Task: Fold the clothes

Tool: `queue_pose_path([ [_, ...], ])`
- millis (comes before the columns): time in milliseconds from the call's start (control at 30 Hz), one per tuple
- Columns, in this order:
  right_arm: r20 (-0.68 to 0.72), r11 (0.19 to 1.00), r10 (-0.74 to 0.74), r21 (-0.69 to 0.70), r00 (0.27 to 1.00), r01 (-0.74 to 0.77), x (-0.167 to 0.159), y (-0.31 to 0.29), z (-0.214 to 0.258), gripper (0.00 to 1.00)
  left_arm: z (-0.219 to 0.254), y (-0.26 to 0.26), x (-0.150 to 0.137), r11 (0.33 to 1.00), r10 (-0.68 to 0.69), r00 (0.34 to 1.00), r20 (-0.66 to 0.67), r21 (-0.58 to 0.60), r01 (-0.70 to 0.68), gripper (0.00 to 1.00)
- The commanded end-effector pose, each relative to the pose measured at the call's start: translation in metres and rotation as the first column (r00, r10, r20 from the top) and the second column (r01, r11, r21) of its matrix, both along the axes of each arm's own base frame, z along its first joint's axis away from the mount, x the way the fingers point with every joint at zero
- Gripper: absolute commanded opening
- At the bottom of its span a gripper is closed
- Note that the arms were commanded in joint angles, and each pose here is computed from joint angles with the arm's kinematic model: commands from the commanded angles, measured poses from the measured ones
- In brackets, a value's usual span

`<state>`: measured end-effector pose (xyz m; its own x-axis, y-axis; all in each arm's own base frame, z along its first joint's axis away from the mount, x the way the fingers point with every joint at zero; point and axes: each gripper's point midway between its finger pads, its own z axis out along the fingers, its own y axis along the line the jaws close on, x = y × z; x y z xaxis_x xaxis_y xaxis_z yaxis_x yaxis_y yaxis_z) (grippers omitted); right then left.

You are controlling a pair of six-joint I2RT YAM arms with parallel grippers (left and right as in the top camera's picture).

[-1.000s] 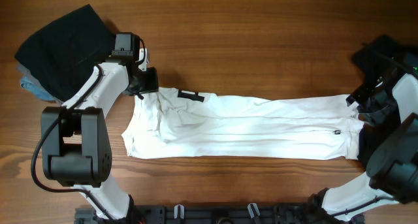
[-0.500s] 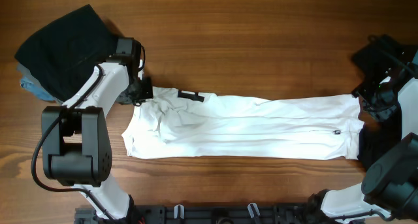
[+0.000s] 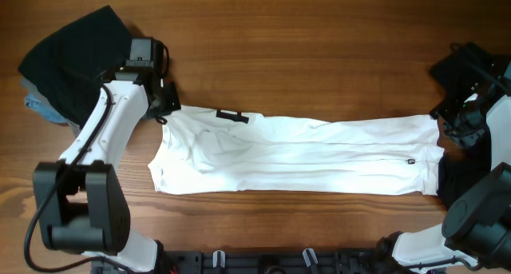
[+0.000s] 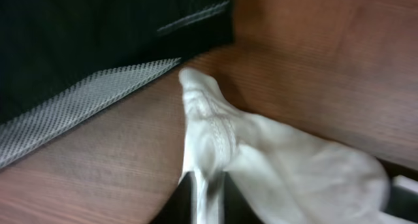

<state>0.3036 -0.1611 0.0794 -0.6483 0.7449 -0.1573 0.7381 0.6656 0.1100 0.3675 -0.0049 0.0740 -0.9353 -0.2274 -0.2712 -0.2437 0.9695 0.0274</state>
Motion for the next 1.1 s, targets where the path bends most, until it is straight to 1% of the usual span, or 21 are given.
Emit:
queue_pose_path([
  [0, 0.026, 1.0, 0.004, 0.006, 1.0, -0.004, 0.006, -0.001, 0.004, 0.63, 0.001, 0.002, 0.008, 0.999, 0.034, 0.999, 0.023, -0.011, -0.033, 0.17],
  [33, 0.026, 1.0, 0.004, 0.006, 1.0, -0.004, 0.006, -0.001, 0.004, 0.63, -0.003, 0.002, 0.008, 0.999, 0.034, 0.999, 0.013, -0.01, -0.034, 0.13],
  [100, 0.026, 1.0, 0.004, 0.006, 1.0, -0.004, 0.006, -0.001, 0.004, 0.64, -0.011, 0.004, 0.009, 0.999, 0.039, 0.999, -0.003, -0.008, -0.039, 0.11],
  [167, 0.025, 1.0, 0.005, 0.006, 1.0, -0.005, 0.006, -0.001, 0.004, 0.64, -0.02, 0.006, 0.009, 0.999, 0.044, 0.999, -0.024, -0.007, -0.044, 0.04],
  [300, 0.025, 1.0, 0.005, 0.006, 1.0, -0.005, 0.006, -0.001, 0.004, 0.64, -0.021, 0.005, 0.009, 0.999, 0.044, 0.999, -0.025, -0.023, -0.044, 0.04],
  [333, 0.025, 1.0, 0.004, 0.006, 1.0, -0.004, 0.006, -0.001, 0.004, 0.64, -0.016, -0.006, 0.011, 0.996, 0.022, 1.0, -0.012, -0.083, -0.023, 0.05],
  [367, 0.026, 1.0, 0.005, 0.006, 1.0, -0.005, 0.006, -0.001, 0.004, 0.64, -0.014, -0.014, 0.012, 0.992, 0.008, 1.0, -0.007, -0.124, -0.009, 0.08],
  [433, 0.025, 1.0, 0.005, 0.007, 1.0, -0.005, 0.006, -0.001, 0.004, 0.64, -0.014, -0.029, 0.011, 0.98, -0.015, 1.0, -0.007, -0.2, 0.013, 0.06],
  [467, 0.026, 1.0, 0.005, 0.007, 1.0, -0.005, 0.006, -0.001, 0.004, 0.63, -0.017, -0.034, 0.009, 0.974, -0.025, 1.0, -0.017, -0.224, 0.021, 0.04],
  [500, 0.027, 1.0, 0.009, 0.009, 1.0, -0.009, 0.007, 0.0, 0.004, 0.64, -0.02, -0.04, 0.007, 0.97, -0.037, 0.999, -0.028, -0.24, 0.029, 0.04],
  [600, 0.029, 1.0, 0.025, 0.012, 0.999, -0.025, 0.007, 0.001, 0.004, 0.65, -0.033, -0.06, -0.011, 0.951, -0.081, 0.993, -0.084, -0.304, 0.052, 0.04],
  [667, 0.027, 1.0, 0.025, 0.014, 0.999, -0.025, 0.006, 0.001, 0.004, 0.65, -0.046, -0.065, -0.028, 0.951, -0.098, 0.986, -0.136, -0.303, 0.053, 0.04],
  [733, 0.027, 1.0, 0.025, 0.014, 0.999, -0.025, 0.006, 0.001, 0.004, 0.67, -0.063, -0.064, -0.05, 0.955, -0.07, 0.976, -0.205, -0.297, 0.006, 0.04],
  [800, 0.028, 1.0, 0.025, 0.013, 0.999, -0.025, 0.007, 0.001, 0.004, 0.67, -0.08, -0.056, -0.069, 0.961, -0.001, 0.966, -0.257, -0.267, -0.07, 0.04],
  [900, 0.032, 1.0, 0.024, 0.011, 0.999, -0.024, 0.007, 0.001, 0.005, 0.67, -0.101, -0.048, -0.083, 0.959, 0.067, 0.961, -0.269, -0.25, -0.136, 0.04],
  [967, 0.031, 1.0, 0.024, 0.011, 0.999, -0.024, 0.007, 0.001, 0.005, 0.68, -0.108, -0.045, -0.089, 0.956, 0.085, 0.959, -0.271, -0.249, -0.155, 0.04],
  [1033, 0.03, 1.0, 0.024, 0.012, 0.999, -0.025, 0.007, 0.001, 0.005, 0.67, -0.109, -0.044, -0.089, 0.954, 0.09, 0.958, -0.271, -0.253, -0.161, 0.14],
  [1067, 0.03, 1.0, 0.024, 0.012, 0.999, -0.025, 0.007, 0.001, 0.005, 0.67, -0.108, -0.043, -0.087, 0.954, 0.092, 0.96, -0.265, -0.254, -0.161, 0.15],
])
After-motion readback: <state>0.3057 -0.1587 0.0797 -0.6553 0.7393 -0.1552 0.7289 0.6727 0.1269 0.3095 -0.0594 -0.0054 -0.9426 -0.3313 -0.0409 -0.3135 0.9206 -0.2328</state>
